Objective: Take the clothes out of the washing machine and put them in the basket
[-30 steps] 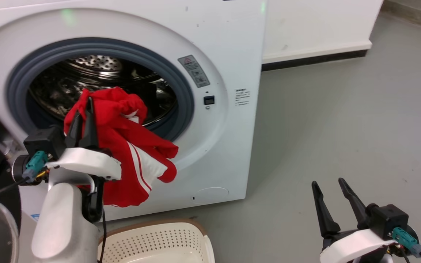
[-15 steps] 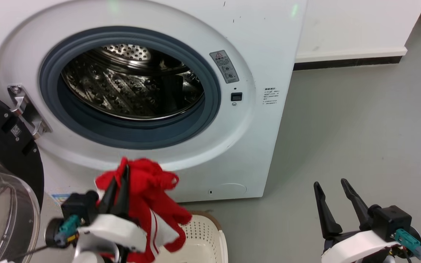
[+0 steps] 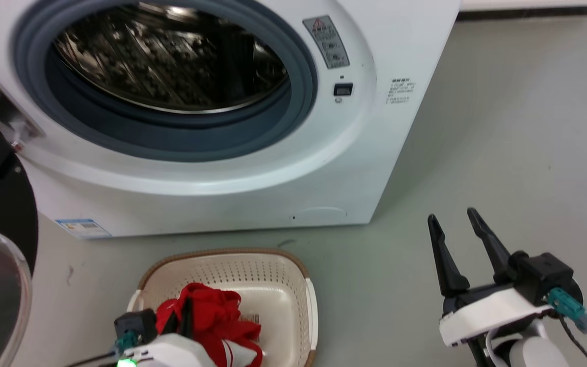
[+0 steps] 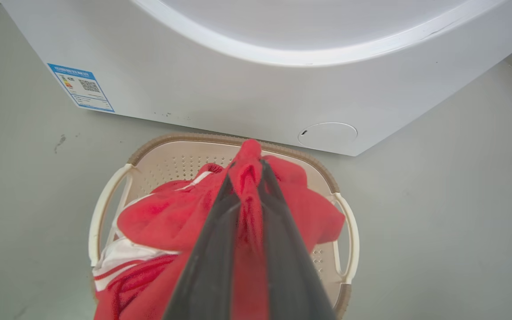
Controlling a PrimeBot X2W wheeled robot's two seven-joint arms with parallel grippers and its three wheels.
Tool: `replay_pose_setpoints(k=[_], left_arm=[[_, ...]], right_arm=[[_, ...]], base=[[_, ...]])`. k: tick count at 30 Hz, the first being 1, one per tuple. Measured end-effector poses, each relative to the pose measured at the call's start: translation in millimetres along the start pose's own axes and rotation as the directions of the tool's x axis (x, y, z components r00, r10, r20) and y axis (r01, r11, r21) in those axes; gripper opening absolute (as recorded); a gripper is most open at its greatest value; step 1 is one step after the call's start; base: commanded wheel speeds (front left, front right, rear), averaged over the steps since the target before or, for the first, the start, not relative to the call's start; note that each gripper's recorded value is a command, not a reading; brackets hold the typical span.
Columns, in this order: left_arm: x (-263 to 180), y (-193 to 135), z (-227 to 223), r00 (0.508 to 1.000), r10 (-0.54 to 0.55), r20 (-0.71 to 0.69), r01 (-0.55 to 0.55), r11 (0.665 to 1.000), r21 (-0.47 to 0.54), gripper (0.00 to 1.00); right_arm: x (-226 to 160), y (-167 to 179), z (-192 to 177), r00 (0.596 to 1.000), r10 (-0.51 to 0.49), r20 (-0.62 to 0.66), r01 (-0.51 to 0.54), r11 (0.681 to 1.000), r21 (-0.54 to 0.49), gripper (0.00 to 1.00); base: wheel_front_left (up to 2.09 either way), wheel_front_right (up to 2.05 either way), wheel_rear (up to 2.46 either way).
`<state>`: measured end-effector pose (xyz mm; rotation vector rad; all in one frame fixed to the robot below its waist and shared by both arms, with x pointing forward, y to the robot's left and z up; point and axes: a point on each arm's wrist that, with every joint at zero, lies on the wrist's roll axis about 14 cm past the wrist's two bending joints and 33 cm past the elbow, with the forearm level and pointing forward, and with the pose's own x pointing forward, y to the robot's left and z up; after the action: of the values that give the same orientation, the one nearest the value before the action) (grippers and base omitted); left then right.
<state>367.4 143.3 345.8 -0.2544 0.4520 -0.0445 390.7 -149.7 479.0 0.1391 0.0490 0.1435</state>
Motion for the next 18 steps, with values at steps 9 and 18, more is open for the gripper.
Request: replay_pose_setpoints(k=[9, 18], left_arm=[[63.7, 7.4, -49.5, 0.977, 0.032, -0.209, -0.038, 0.999, -0.028, 0.00], [103.5, 25.8, -117.6, 0.897, 0.080, -0.435, -0.089, 0.996, -0.001, 0.00]], right_arm=[[38.7, -9.1, -31.4, 0.998, 0.001, -0.061, -0.001, 1.000, 0.001, 1.00], [59.0, -24.5, -84.3, 0.986, -0.020, -0.164, 0.021, 1.000, 0.009, 1.00]], base=[[0.00, 0.00, 0.00], [0.00, 0.00, 0.00]])
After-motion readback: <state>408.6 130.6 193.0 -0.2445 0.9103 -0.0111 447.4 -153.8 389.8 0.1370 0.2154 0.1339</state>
